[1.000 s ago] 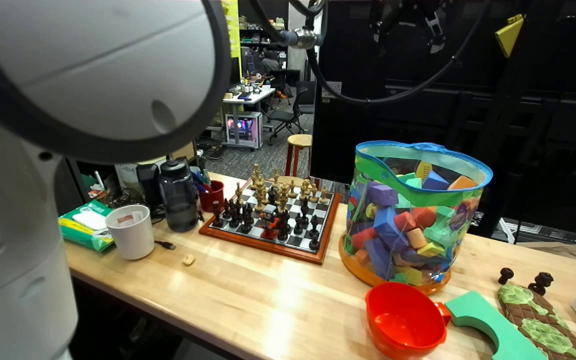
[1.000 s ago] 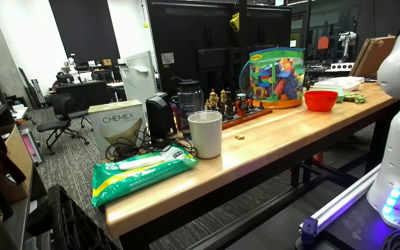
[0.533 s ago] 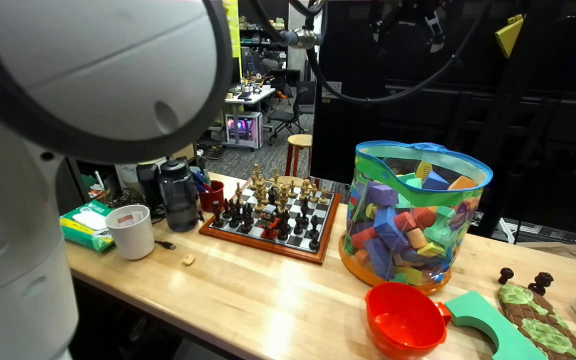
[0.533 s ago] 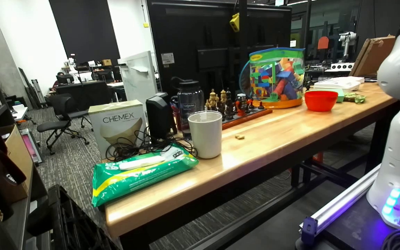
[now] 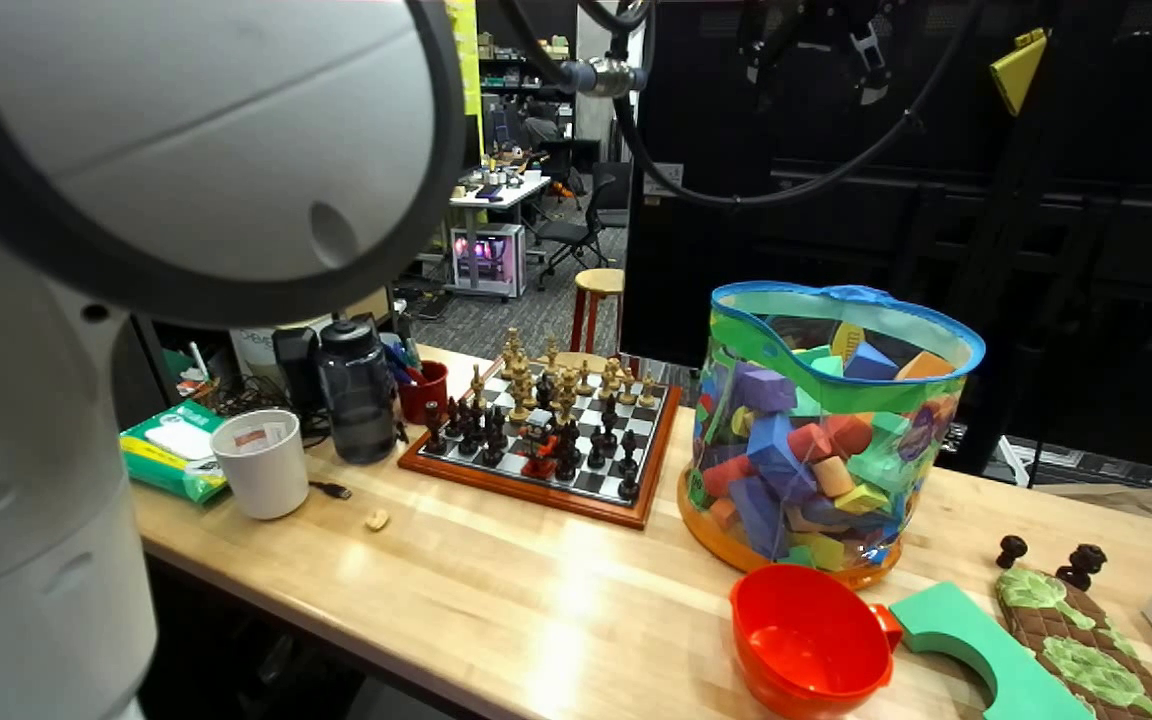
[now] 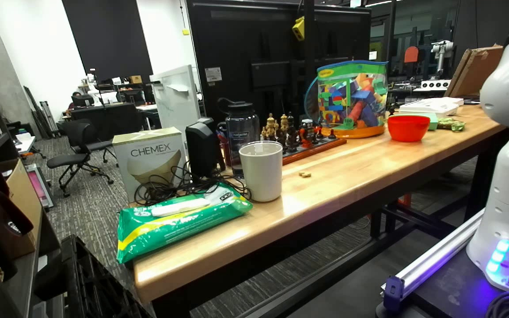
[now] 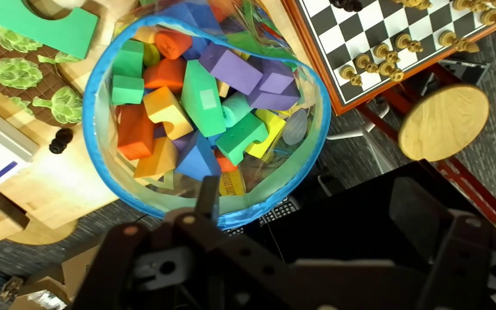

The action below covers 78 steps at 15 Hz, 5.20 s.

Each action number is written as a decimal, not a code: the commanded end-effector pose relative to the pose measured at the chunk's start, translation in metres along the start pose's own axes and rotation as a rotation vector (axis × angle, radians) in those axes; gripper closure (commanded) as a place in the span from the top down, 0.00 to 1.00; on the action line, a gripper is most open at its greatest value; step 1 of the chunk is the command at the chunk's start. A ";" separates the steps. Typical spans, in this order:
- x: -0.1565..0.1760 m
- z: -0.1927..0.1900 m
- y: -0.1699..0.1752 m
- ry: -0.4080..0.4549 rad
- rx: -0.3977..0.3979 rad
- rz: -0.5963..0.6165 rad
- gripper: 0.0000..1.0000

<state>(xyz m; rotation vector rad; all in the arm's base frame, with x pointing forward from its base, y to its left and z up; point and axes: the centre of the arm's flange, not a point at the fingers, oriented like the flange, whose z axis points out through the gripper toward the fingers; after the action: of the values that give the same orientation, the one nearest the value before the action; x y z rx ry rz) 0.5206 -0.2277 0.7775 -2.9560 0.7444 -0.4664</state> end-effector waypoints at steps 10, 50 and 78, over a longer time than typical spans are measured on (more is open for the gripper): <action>0.000 0.001 0.000 -0.001 -0.003 -0.001 1.00; 0.092 0.158 0.014 -0.398 -0.071 0.010 1.00; 0.112 0.265 0.006 -0.543 -0.134 0.103 1.00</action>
<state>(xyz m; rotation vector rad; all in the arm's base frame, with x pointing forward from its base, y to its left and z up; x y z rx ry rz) 0.6499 -0.2710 0.5212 -2.9226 0.8177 0.3892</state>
